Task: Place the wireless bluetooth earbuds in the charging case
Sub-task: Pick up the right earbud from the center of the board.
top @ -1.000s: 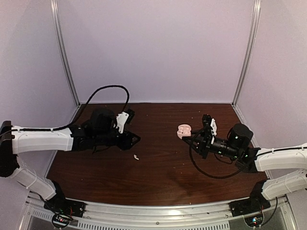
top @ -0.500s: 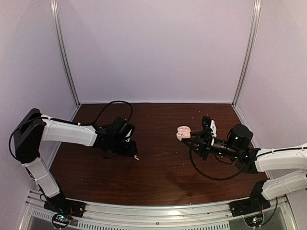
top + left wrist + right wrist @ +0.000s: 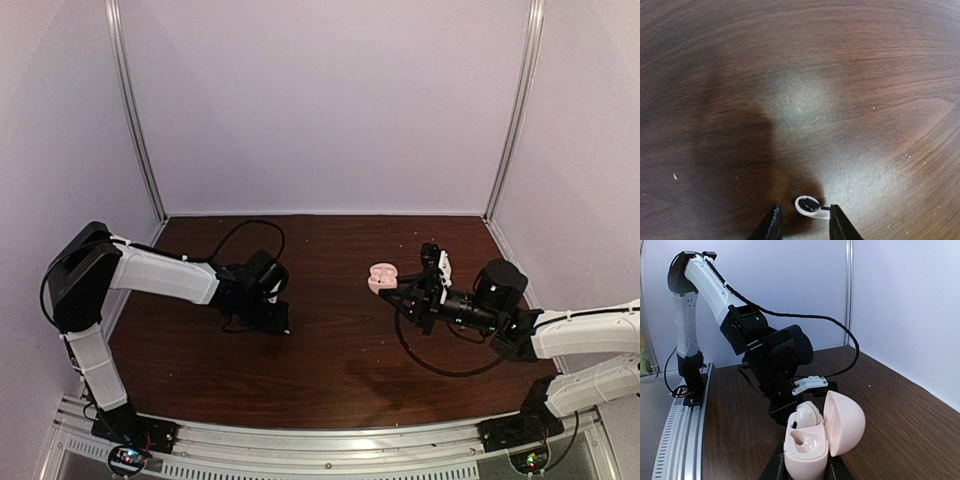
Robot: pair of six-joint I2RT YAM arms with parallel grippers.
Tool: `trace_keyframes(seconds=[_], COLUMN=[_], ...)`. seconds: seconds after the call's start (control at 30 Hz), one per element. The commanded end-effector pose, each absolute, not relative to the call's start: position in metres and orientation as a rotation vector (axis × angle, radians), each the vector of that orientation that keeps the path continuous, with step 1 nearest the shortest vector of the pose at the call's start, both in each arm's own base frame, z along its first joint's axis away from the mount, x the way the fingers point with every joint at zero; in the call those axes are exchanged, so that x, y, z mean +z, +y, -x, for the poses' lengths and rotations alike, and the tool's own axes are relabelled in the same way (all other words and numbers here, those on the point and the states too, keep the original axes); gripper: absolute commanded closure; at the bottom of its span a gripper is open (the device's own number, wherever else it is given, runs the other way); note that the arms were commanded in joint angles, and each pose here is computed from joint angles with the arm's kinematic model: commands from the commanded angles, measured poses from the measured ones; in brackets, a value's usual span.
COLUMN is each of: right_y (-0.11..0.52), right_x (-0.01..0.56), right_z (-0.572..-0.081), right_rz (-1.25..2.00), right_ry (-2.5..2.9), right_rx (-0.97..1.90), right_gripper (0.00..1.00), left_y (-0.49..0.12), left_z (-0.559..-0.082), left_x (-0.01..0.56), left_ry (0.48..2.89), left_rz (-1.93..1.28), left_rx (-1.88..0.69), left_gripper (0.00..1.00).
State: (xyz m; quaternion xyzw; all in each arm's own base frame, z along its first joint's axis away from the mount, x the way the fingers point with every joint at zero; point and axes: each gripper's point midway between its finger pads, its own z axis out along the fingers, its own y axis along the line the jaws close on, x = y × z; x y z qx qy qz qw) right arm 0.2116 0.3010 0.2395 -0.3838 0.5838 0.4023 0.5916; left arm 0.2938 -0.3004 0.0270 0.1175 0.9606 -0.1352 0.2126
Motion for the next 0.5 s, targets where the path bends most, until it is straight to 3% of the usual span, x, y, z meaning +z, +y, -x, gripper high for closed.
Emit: trace_keyframes(seconds=[0.0,0.47], right_y=[0.298,0.298], right_x=[0.245,0.247], right_z=[-0.210,-0.211], right_rz=[0.886,0.879], right_ry=[1.328,1.328], right_rx=[0.930,0.927], right_gripper=[1.00,1.00], left_y=[-0.307,-0.320], left_z=[-0.299,-0.295], left_x=[0.025,0.011], left_ry=[2.670,2.672], left_rz=[-0.364,-0.545], left_rx=[-0.384,-0.312], left_gripper=[0.67,0.82])
